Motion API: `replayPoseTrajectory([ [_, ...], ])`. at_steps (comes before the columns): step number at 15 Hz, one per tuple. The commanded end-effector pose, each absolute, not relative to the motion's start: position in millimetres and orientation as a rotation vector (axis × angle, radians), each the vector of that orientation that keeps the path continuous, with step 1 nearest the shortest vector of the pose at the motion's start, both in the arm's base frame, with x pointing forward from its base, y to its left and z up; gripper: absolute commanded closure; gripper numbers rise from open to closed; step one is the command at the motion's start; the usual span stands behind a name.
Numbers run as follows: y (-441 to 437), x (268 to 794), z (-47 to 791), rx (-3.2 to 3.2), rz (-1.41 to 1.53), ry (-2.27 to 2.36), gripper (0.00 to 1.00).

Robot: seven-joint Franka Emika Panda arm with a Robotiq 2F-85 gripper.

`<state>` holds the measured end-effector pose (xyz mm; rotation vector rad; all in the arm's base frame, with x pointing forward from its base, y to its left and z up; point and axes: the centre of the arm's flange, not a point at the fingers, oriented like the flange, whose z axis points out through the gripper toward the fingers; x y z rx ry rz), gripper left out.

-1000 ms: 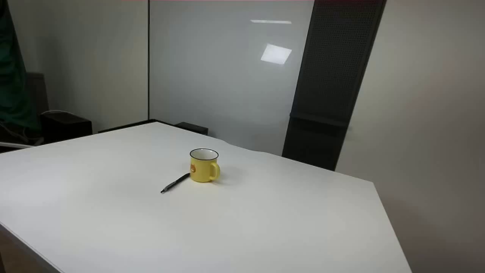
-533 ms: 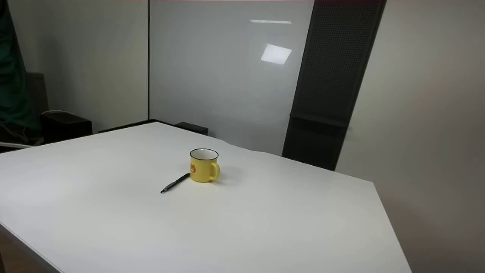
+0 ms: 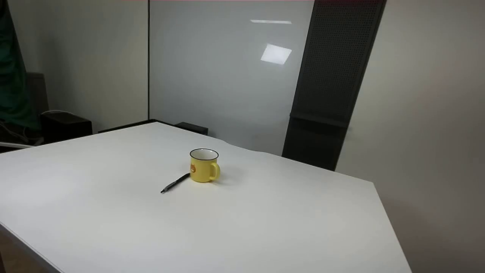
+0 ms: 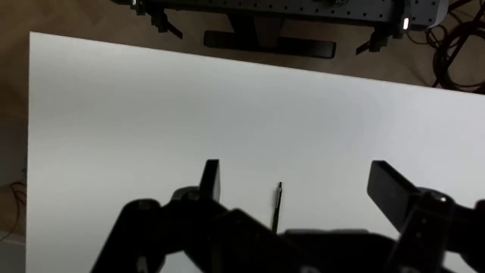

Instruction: Put the pen in the yellow mug

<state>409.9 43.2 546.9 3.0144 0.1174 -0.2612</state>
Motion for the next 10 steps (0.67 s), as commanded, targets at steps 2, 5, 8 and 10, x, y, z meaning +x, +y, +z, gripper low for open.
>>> replayPoseTrajectory([
  [2,4.1,453.2,539.9,2.890,-0.082,-0.078,0.00],
  [5,-24.3,493.7,528.4,2.812,0.069,-0.117,0.00],
  [8,-46.9,532.1,517.0,2.751,0.211,-0.157,0.00],
  [10,-62.4,554.4,509.6,2.711,0.290,-0.188,0.00],
])
